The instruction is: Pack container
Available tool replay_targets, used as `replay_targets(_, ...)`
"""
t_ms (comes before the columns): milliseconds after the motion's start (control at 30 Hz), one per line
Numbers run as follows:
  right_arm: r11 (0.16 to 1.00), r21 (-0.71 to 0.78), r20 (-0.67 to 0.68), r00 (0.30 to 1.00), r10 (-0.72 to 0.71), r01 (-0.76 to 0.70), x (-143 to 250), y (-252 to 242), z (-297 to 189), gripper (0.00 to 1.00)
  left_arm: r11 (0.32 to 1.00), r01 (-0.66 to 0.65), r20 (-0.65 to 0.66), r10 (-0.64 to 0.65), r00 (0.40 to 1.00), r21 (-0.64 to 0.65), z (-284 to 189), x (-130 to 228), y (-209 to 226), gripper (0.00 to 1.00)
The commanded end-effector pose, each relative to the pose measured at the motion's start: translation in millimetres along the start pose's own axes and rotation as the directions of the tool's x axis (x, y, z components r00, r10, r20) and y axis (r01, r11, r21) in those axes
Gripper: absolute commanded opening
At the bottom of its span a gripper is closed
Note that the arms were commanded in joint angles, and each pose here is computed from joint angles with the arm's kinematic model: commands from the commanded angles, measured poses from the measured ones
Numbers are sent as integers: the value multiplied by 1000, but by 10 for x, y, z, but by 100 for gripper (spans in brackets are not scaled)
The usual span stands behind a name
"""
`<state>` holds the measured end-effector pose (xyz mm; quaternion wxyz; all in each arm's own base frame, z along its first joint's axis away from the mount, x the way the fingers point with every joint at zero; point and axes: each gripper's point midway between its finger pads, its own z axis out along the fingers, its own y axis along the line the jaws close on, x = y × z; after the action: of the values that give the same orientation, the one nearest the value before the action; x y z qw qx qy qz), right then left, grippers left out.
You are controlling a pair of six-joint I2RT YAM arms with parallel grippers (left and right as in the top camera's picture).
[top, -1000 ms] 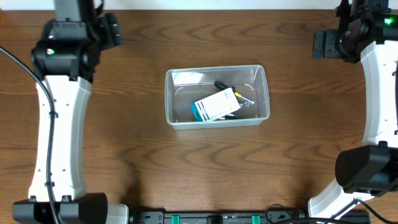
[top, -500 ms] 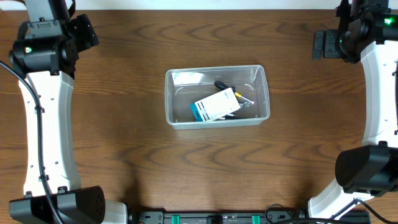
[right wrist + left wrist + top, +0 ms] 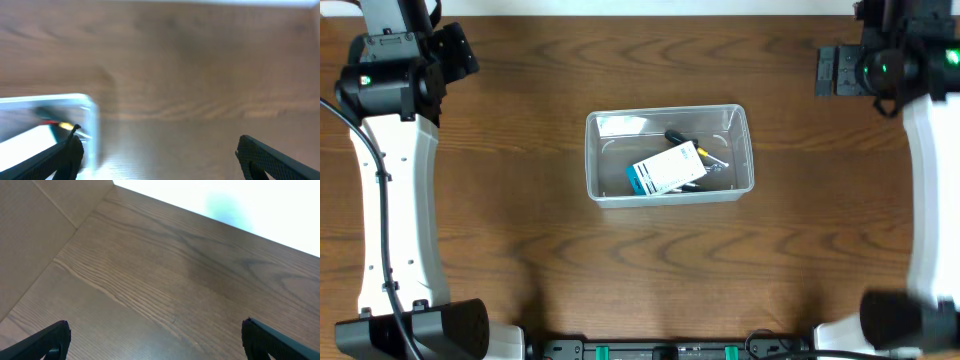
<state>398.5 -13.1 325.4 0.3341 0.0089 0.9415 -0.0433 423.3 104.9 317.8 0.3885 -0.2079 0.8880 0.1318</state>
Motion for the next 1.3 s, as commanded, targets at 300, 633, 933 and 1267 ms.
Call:
replay_targets(300,999,-36,418,908,-17,36,454,18,-1901,99,1000,16,-2,-16,1000,-15,10,9,31,98)
replay_targets(633,999,33,550,835,0,-21,1145,-146,-1707,99,1000,16,-2,-16,1000,-15,10,9,30,98)
replay_targets(933,997,-73,717,695,44,13,1286,97,-1267,99,1000,16,-2,-16,1000,-15,10,9,30,98)
replay_targets(1267,987,-142,809,584,70,78,1580,313,-672,99,1000,16,-2,-16,1000,-15,10,9,30,98)
